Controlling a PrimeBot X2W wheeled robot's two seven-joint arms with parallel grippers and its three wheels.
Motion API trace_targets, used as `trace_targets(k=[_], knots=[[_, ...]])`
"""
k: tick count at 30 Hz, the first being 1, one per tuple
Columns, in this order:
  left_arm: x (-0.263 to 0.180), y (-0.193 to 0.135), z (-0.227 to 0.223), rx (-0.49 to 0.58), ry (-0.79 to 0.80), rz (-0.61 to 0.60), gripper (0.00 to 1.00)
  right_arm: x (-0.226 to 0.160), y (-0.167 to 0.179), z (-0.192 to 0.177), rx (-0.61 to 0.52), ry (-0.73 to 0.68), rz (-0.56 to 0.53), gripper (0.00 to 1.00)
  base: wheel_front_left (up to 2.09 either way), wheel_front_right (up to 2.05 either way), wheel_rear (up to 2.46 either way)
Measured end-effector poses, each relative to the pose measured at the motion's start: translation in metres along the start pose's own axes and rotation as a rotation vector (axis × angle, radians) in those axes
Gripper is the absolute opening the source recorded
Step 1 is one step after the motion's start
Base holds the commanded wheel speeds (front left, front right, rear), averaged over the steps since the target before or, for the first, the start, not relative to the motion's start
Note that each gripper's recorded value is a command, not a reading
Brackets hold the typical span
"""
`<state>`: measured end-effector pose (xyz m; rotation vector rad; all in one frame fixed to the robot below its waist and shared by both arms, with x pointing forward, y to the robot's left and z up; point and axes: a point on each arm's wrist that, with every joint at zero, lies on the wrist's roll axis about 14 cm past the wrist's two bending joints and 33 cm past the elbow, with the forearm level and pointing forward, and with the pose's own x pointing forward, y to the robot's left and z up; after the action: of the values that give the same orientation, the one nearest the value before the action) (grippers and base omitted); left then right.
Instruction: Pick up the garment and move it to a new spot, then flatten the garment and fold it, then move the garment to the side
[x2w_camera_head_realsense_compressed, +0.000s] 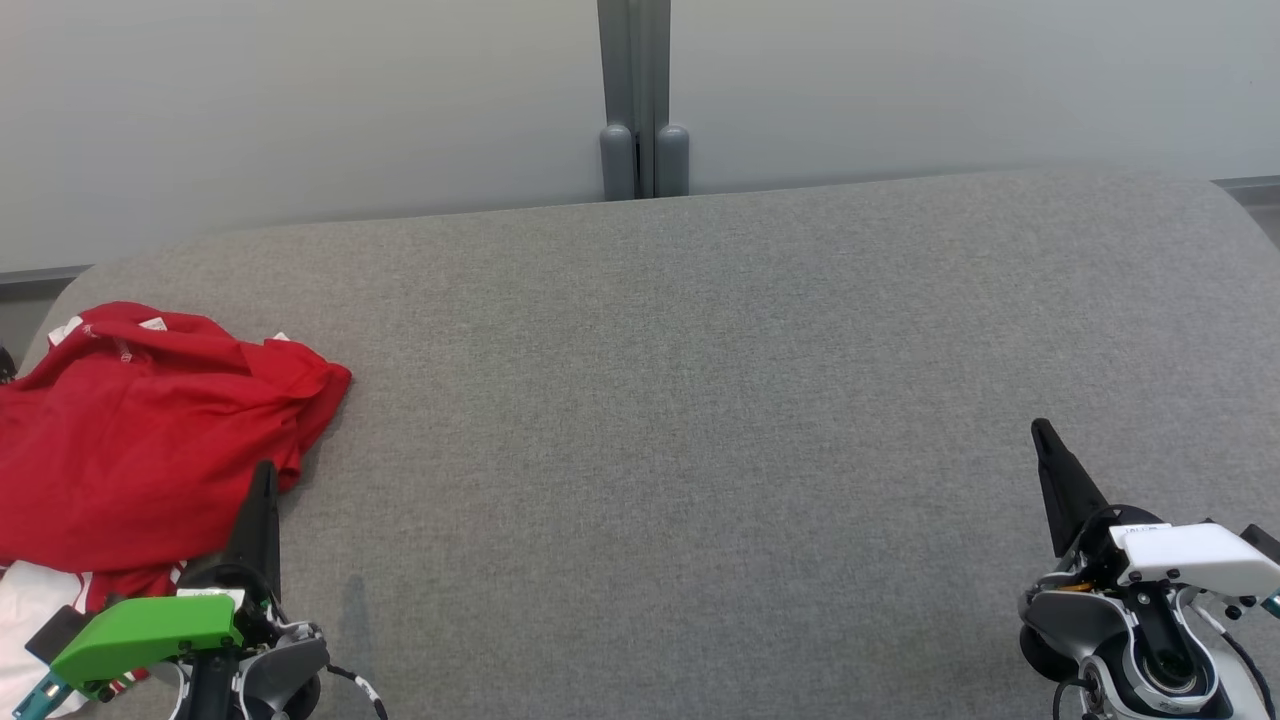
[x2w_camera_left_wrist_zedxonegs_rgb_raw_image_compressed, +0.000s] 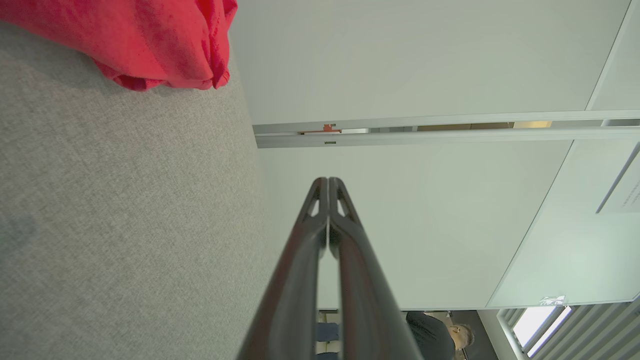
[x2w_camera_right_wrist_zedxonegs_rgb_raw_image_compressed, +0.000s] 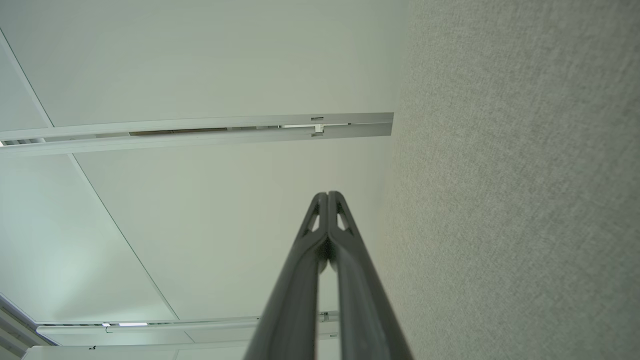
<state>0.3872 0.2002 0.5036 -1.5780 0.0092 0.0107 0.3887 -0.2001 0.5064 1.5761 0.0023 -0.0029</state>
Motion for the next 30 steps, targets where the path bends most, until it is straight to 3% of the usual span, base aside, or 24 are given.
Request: trace_targets(k=[20, 21, 25, 30], knots=[[0.0, 0.0, 0.0, 0.0, 0.0, 0.0, 0.0, 0.0, 0.0, 0.0, 0.0, 0.0, 0.0, 0.0, 0.0, 0.0, 0.0], [-0.001, 0.002, 0.0, -0.001, 0.0, 0.006, 1.0, 0.0, -0.002, 0.0, 0.001, 0.0, -0.006, 1.0, 0.0, 0.0, 0.0], [-0.009, 0.023, -0.003, -0.013, -0.001, 0.068, 1.0, -0.008, -0.021, -0.002, 0.014, -0.002, -0.063, 1.0, 0.0, 0.0, 0.0], [-0.009, 0.021, -0.003, -0.009, -0.014, 0.063, 1.0, -0.009, -0.02, -0.002, -0.003, -0.014, -0.061, 1.0, 0.0, 0.0, 0.0]])
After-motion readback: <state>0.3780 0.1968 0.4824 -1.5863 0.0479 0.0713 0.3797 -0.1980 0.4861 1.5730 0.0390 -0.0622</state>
